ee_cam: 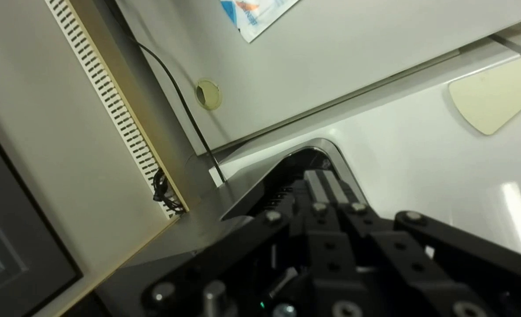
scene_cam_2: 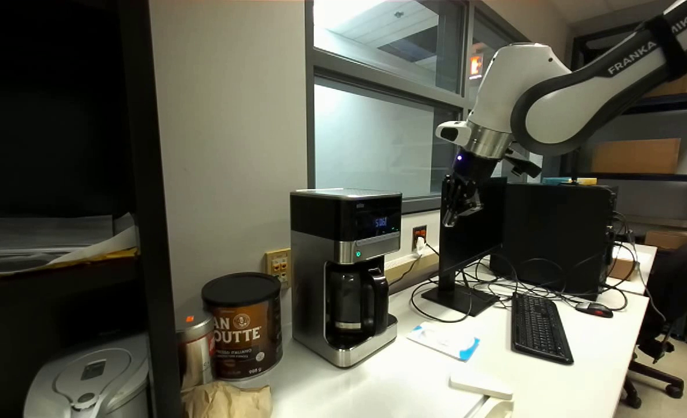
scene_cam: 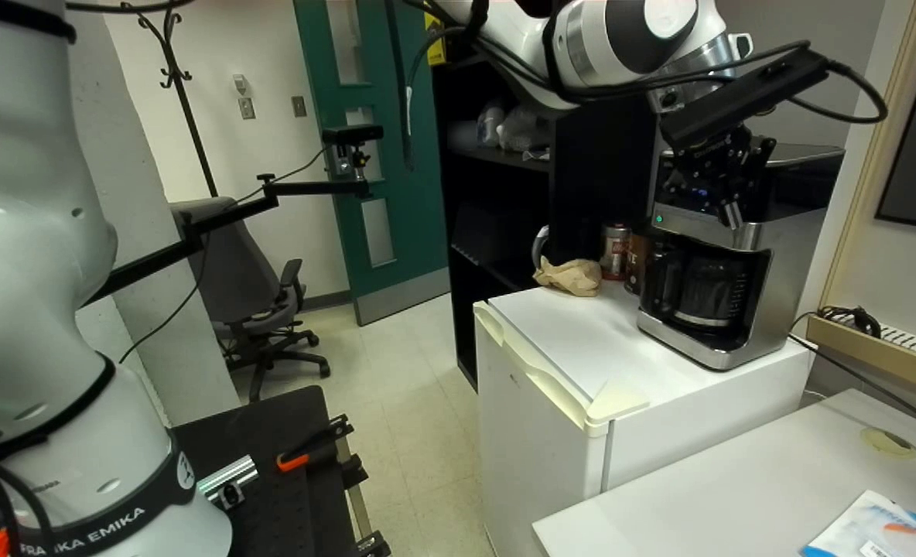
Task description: Press a button on the right side of the coffee machine
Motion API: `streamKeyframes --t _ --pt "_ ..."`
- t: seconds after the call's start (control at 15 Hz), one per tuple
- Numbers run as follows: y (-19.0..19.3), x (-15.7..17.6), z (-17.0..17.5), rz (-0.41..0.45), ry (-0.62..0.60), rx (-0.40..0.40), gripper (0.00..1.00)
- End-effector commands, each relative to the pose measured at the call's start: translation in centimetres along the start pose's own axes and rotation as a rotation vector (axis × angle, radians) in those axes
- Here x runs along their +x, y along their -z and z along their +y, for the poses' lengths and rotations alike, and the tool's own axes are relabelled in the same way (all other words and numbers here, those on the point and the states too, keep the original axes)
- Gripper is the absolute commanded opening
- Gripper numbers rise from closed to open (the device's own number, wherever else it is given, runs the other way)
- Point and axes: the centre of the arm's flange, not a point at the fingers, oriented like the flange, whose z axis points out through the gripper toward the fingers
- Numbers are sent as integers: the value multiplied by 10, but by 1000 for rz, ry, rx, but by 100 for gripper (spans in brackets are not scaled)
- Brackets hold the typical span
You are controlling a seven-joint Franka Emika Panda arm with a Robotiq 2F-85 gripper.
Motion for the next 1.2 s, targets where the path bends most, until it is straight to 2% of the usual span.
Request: streamKeyframes --t 0.0,0.6,1.13 --pt "-15 22 1 64 38 -24 0" --pt "-43 64 -5 155 64 -76 0" --pt "-58 76 1 187 61 -101 0"
